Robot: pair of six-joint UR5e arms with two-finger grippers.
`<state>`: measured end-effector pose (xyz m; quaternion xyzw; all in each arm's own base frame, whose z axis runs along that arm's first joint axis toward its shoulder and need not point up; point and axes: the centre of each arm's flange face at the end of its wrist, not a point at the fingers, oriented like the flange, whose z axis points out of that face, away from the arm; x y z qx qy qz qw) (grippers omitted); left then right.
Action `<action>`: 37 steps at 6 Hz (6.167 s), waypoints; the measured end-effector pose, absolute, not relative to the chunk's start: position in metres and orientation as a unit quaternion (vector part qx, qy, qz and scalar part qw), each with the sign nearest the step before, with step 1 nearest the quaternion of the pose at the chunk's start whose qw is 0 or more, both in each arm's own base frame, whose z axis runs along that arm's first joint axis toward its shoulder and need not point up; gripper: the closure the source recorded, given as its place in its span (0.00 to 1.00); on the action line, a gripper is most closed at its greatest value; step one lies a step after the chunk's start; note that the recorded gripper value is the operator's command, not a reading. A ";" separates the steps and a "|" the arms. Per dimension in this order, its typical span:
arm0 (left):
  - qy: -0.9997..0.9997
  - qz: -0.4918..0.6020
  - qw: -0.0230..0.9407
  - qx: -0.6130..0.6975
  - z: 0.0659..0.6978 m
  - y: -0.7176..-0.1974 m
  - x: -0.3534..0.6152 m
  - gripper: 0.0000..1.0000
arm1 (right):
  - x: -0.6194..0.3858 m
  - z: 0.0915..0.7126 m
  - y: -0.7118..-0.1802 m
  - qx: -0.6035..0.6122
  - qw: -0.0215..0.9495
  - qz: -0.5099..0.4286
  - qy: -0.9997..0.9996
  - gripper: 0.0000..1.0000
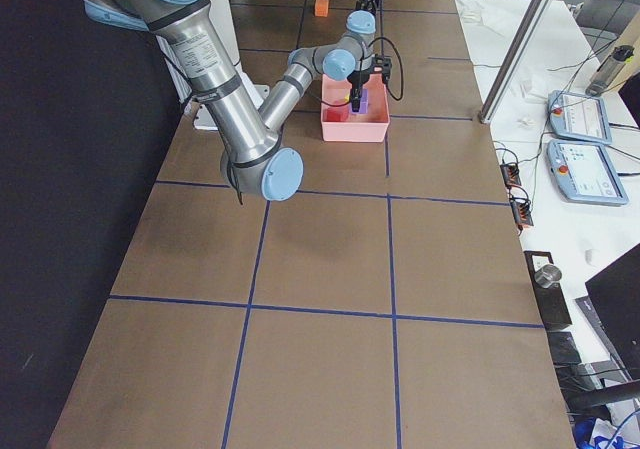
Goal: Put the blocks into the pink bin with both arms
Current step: 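Carry the purple cube into the bin with the right gripper while the left arm withdraws, then hold the right gripper over the bin while the left gripper reaches the orange cube, then carry the orange cube into the bin with the left gripper while the right arm withdraws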
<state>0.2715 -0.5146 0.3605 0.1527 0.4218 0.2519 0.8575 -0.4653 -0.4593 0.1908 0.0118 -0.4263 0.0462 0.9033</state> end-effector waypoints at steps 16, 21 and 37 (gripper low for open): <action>0.386 0.025 0.922 0.002 0.697 -0.311 0.107 0.00 | -0.412 0.247 -0.466 0.028 0.915 0.013 -0.402 0.00; 0.379 0.041 0.924 -0.018 0.718 -0.320 0.133 0.57 | -0.412 0.253 -0.465 0.029 0.917 0.012 -0.398 0.00; 0.433 -0.074 0.898 0.021 0.136 -0.445 0.485 0.00 | -0.082 0.488 -0.495 0.091 0.908 -0.198 -0.358 0.00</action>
